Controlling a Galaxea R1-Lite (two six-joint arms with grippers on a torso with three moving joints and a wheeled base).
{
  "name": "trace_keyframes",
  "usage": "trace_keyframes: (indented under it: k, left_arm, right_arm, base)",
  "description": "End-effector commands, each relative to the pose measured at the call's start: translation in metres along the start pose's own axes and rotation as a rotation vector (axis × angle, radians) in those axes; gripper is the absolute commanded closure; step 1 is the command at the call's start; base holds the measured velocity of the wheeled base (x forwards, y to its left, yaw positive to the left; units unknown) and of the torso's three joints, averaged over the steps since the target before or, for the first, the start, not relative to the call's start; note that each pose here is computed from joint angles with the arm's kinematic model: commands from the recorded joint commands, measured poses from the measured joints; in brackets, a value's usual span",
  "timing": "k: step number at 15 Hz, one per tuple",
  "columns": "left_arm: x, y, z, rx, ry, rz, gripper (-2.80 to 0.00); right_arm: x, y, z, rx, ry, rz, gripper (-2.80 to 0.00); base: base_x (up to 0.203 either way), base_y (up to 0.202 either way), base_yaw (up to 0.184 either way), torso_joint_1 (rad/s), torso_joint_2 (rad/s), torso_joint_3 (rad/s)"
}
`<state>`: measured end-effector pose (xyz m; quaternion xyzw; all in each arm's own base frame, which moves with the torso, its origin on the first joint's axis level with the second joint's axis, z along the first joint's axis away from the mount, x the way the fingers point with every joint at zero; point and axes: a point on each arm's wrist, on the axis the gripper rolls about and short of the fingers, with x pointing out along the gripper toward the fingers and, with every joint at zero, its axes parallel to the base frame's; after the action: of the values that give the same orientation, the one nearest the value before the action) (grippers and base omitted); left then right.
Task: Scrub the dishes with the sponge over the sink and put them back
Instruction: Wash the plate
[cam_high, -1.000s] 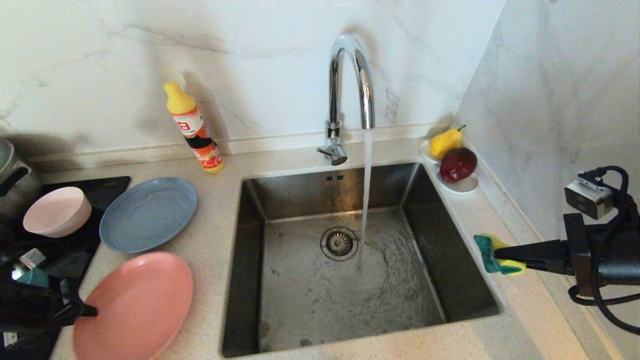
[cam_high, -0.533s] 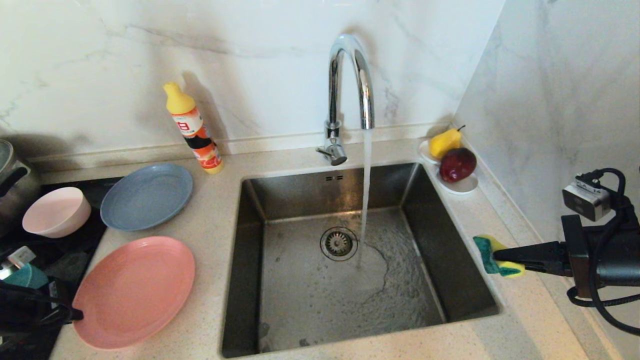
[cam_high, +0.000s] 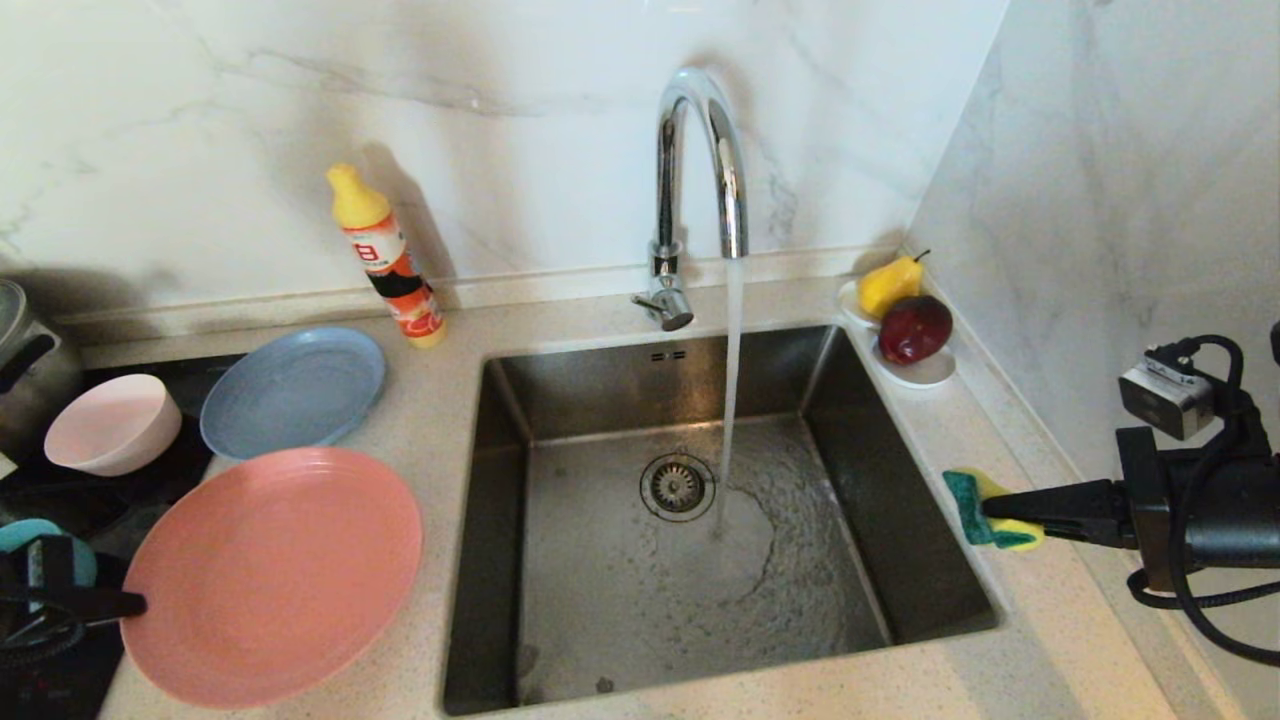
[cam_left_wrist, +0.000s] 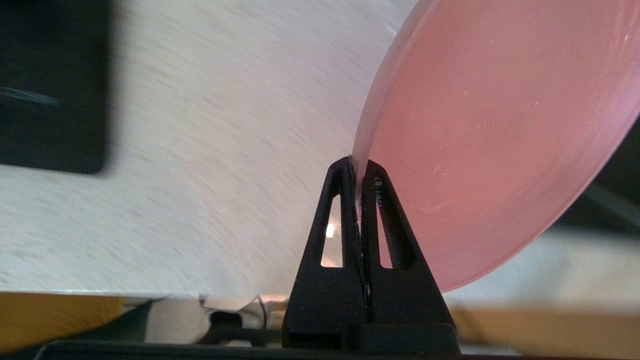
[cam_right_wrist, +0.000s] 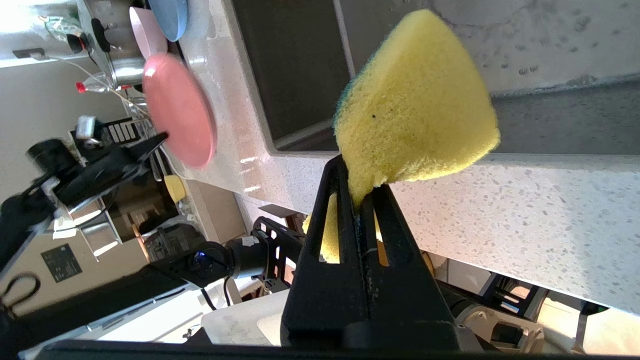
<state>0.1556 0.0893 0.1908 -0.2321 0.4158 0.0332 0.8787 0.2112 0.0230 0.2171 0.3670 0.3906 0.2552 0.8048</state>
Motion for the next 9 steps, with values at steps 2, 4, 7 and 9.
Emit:
trace_keyframes:
  k: [2, 4, 7, 9]
  left_arm:
    - [-0.022, -0.033, -0.016, 0.135, -0.009, -0.086, 0.0]
    - [-0.021, -0.055, -0.018, 0.213, 0.041, -0.166, 0.0]
    - [-0.01, -0.092, -0.008, 0.254, 0.113, -0.231, 0.0]
    - [0.006, -0.12, 0.0, 0.252, 0.15, -0.266, 0.0]
  right_arm:
    - [0.0, 0.001, 0.0, 0.004, 0.003, 0.005, 0.0]
    - [-0.001, 0.001, -0.001, 0.004, 0.003, 0.007, 0.0]
    - [-0.003, 0.002, -0.002, 0.0, -0.003, 0.009, 0.0]
    - [-0.006, 0.005, -0.003, -0.01, -0.011, 0.015, 0.0]
  base:
    - [0.0, 0.0, 0.0, 0.0, 0.0, 0.0]
    - [0.0, 0.0, 0.0, 0.0, 0.0, 0.0]
    - [0.0, 0.0, 0.0, 0.0, 0.0, 0.0]
    - [0.0, 0.0, 0.0, 0.0, 0.0, 0.0]
